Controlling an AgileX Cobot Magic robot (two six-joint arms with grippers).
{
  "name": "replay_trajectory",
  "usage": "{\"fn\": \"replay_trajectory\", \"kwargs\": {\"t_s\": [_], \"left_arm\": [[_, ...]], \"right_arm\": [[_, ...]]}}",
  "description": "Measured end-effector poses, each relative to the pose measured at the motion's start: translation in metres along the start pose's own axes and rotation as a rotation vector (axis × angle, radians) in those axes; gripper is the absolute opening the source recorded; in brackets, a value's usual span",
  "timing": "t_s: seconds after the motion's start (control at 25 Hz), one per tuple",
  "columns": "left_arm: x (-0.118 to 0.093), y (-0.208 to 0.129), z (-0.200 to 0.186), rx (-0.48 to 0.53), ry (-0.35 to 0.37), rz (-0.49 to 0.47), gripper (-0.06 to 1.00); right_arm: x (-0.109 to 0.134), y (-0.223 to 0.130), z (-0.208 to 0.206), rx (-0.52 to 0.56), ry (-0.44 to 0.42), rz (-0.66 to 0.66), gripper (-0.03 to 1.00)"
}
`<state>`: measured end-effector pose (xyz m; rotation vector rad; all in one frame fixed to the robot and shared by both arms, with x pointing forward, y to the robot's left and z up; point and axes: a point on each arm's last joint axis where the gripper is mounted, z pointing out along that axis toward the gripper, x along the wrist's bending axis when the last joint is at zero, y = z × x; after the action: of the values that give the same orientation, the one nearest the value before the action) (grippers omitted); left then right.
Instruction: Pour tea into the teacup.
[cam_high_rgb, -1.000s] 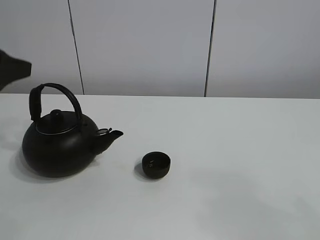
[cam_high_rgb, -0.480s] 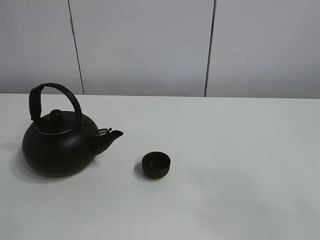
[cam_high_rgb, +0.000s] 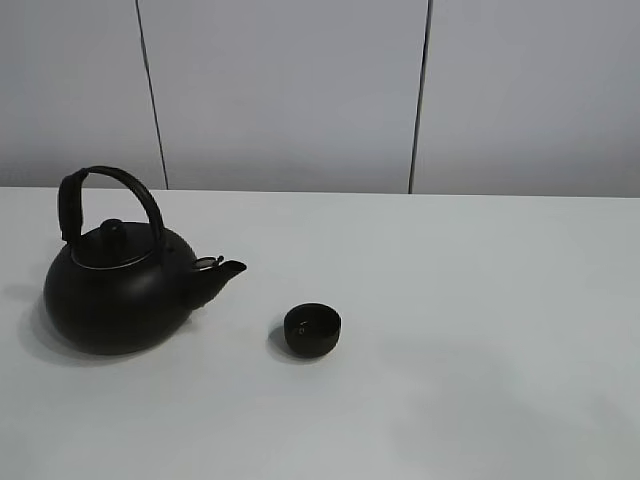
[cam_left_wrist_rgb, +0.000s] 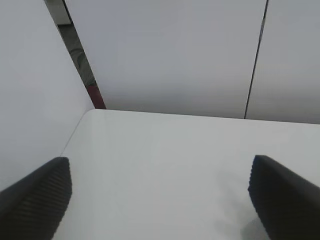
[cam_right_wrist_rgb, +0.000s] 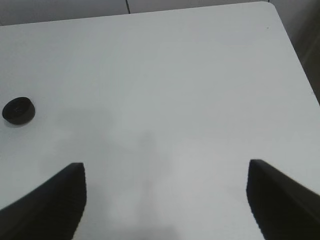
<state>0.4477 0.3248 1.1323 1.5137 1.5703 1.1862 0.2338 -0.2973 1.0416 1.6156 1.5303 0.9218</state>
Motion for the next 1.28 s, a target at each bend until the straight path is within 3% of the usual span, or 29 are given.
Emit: {"fn": "replay_trajectory", "kwargs": {"t_s": [0.2,0.4,0.64,0.76,0.96,1.12,1.28], "left_arm": [[0.005,-0.010,-0.055,-0.100,0.006,-0.020,0.69],[0.008,-0.039,-0.107,-0.082,0.014,-0.024,0.69],[0.010,-0.072,-0.168,-0.138,-0.025,-0.082,0.69],[0.012,-0.098,-0.185,-0.089,-0.024,-0.081,0.69],[0.019,-0.134,-0.209,-0.013,0.045,-0.074,0.69],[0.022,-0.146,-0.208,0.090,0.075,-0.088,0.69],[0.020,-0.150,-0.204,0.120,0.070,-0.114,0.69]], "right_arm": [[0.000,0.000,0.000,0.000,0.000,0.000,0.60],[0.000,0.000,0.000,0.000,0.000,0.000,0.60],[0.000,0.000,0.000,0.000,0.000,0.000,0.60],[0.000,0.000,0.000,0.000,0.000,0.000,0.60],[0.000,0.000,0.000,0.000,0.000,0.000,0.60],[0.000,0.000,0.000,0.000,0.000,0.000,0.60],[0.000,0.000,0.000,0.000,0.000,0.000,0.60]]}}
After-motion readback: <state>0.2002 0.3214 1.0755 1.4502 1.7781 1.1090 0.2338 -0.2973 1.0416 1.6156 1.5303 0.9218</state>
